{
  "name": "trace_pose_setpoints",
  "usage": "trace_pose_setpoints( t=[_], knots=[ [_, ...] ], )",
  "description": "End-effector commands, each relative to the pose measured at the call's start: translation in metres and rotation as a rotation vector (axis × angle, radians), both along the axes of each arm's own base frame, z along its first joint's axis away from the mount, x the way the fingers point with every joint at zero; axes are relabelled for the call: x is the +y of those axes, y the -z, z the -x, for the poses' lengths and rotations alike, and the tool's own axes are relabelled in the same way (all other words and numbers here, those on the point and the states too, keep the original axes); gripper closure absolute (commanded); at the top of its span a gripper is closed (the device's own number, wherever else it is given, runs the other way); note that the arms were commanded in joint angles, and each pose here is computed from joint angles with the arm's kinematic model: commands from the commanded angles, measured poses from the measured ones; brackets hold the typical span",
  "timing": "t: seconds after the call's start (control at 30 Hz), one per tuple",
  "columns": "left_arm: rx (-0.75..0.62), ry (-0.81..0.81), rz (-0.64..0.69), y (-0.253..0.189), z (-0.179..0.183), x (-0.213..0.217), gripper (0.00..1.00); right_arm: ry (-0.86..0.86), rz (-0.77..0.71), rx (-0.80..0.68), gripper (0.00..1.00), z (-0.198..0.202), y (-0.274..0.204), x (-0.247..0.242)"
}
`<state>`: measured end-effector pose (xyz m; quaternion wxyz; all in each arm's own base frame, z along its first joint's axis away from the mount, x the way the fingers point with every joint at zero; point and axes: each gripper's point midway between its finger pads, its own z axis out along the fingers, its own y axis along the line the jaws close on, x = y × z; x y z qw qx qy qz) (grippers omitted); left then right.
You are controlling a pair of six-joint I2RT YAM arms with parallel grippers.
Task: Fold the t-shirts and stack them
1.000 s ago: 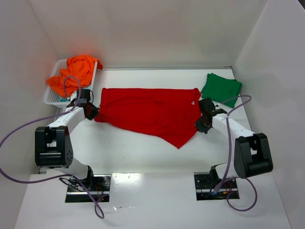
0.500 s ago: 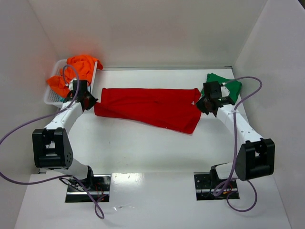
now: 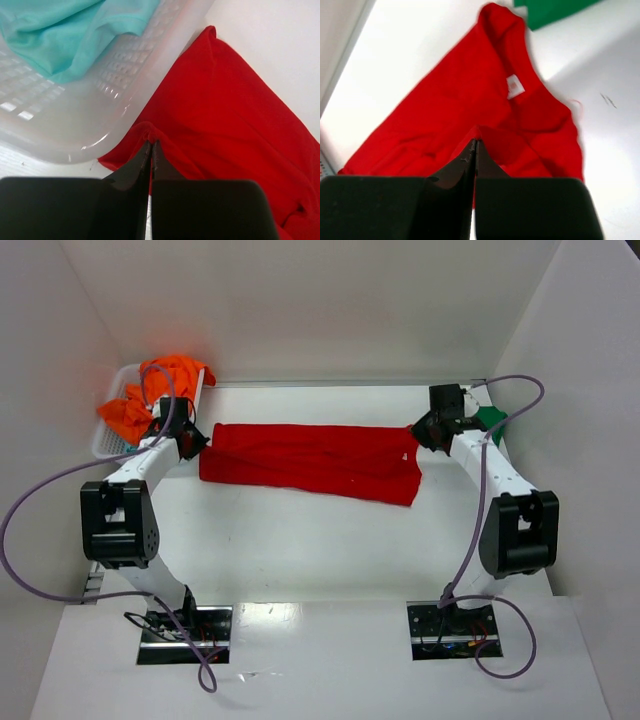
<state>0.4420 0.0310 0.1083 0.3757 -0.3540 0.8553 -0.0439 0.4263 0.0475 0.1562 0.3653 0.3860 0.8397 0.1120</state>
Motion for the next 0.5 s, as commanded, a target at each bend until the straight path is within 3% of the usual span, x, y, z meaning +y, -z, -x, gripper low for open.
trace_pose_setpoints(
  t=[0.0,0.17,0.47],
  knots=[
    [-0.083,0.014,-0.019,-0.021,-0.028,0.004,1.00,-0.019,0.006,-0.124,1.00,-0.038,-0.030,0.001],
    [-0.071,0.048,-0.017,-0.011,-0.039,-0.006,1.00,-0.040,0.026,-0.186,1.00,-0.068,-0.049,0.004],
    [-0.022,0.038,-0.045,0.011,-0.043,-0.004,1.00,-0.084,0.005,-0.127,1.00,-0.095,-0.011,0.015]
  ],
)
